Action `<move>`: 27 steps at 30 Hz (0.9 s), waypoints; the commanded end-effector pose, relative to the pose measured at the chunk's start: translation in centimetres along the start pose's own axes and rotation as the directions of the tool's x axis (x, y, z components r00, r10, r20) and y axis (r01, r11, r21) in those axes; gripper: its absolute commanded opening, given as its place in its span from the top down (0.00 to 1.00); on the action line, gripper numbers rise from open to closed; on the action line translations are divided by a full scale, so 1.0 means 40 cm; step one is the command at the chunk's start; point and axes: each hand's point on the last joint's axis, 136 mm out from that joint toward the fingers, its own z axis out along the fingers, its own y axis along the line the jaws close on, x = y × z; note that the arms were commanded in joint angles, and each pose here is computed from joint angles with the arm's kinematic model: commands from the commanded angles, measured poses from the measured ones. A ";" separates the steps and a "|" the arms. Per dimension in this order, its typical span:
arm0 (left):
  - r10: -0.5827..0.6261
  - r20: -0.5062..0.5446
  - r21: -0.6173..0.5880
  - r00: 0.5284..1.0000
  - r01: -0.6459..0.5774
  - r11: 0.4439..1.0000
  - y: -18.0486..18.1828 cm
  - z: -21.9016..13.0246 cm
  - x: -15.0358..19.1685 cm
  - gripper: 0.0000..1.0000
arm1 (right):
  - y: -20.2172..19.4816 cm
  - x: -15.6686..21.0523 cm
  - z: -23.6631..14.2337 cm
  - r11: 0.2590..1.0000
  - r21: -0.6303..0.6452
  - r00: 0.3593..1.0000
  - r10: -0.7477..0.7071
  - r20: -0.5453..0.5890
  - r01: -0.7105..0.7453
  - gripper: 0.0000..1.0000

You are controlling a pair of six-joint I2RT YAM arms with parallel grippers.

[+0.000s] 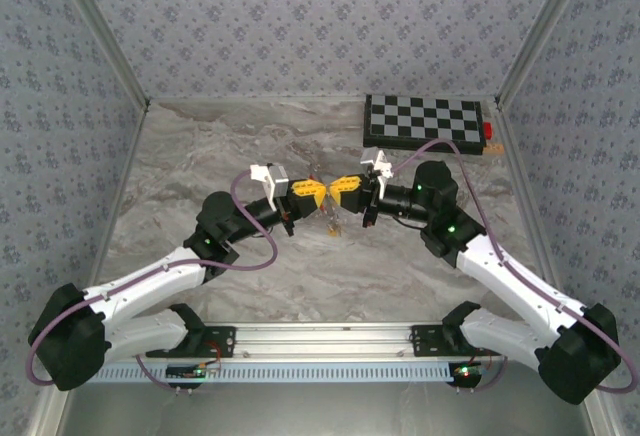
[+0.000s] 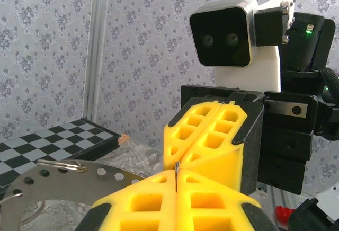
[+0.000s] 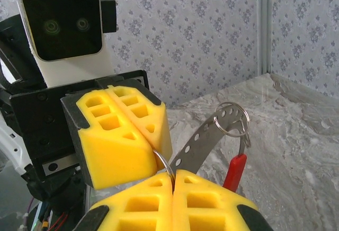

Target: Put the keys on the keyring

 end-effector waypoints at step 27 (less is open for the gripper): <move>0.058 -0.198 0.075 0.978 -0.043 0.996 0.023 -0.022 0.023 0.74 | -0.020 0.061 -0.023 0.995 -0.013 0.951 -0.096 -0.295 0.096 1.00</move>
